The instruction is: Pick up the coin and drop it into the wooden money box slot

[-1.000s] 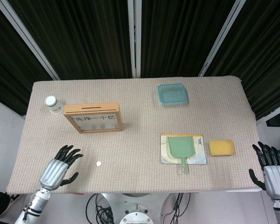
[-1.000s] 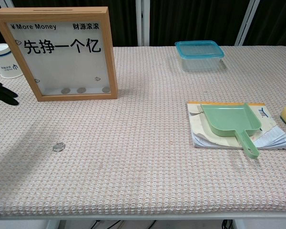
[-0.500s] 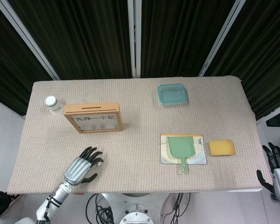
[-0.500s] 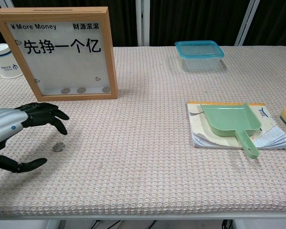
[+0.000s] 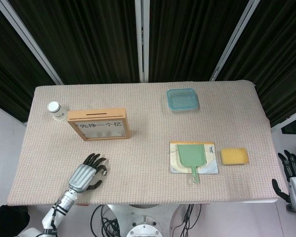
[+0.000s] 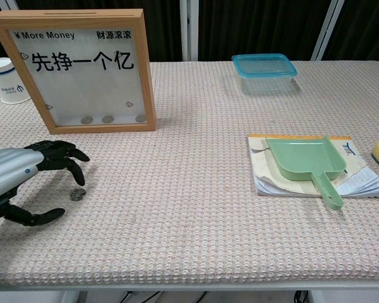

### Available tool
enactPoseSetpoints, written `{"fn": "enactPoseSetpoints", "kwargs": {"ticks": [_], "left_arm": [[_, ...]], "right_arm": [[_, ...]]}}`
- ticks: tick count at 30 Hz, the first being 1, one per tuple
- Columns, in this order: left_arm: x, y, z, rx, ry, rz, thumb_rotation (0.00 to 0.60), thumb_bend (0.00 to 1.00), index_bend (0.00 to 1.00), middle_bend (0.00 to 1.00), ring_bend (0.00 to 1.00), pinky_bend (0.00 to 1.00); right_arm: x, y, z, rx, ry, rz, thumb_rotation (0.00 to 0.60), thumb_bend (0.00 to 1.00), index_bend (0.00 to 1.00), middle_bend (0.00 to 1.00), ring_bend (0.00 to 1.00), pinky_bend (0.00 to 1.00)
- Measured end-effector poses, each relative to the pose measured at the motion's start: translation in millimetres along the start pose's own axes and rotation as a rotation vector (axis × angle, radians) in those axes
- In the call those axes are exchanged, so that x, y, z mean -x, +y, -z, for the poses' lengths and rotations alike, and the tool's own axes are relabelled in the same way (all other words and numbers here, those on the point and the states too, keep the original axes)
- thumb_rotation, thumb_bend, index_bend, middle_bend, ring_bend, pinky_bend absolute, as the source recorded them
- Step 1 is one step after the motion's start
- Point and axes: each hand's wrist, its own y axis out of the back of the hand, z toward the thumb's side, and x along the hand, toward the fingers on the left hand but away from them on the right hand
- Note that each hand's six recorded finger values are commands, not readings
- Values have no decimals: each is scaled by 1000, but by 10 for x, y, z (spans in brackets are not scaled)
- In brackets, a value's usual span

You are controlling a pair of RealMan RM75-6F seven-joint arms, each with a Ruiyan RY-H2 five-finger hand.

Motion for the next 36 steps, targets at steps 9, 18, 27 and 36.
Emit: {"fn": "enactPoseSetpoints", "kwargs": {"ticks": [9,18,27,36], "left_arm": [[-21,-50,2,-2,9,4,600,310,368,127,5,64],[-34,-51,28,-1,19,-1,600,310,373,128,5,64],[-32,-34,52,5,25,-10,600,310,402,131,5,63],[-33,-59,52,10,25,-6,600,310,411,132,5,62]], "right_arm": [[-7,2,4,2,1,-1,600,333,0,0,0,0],[-1,-3,10,0,0,-3,600,333,0,0,0,0],[5,-20,20,0,-5,-9,600,333,0,0,0,0],[2,-33,32,-1,-8,-11,600,334,0,0,0,0]]}}
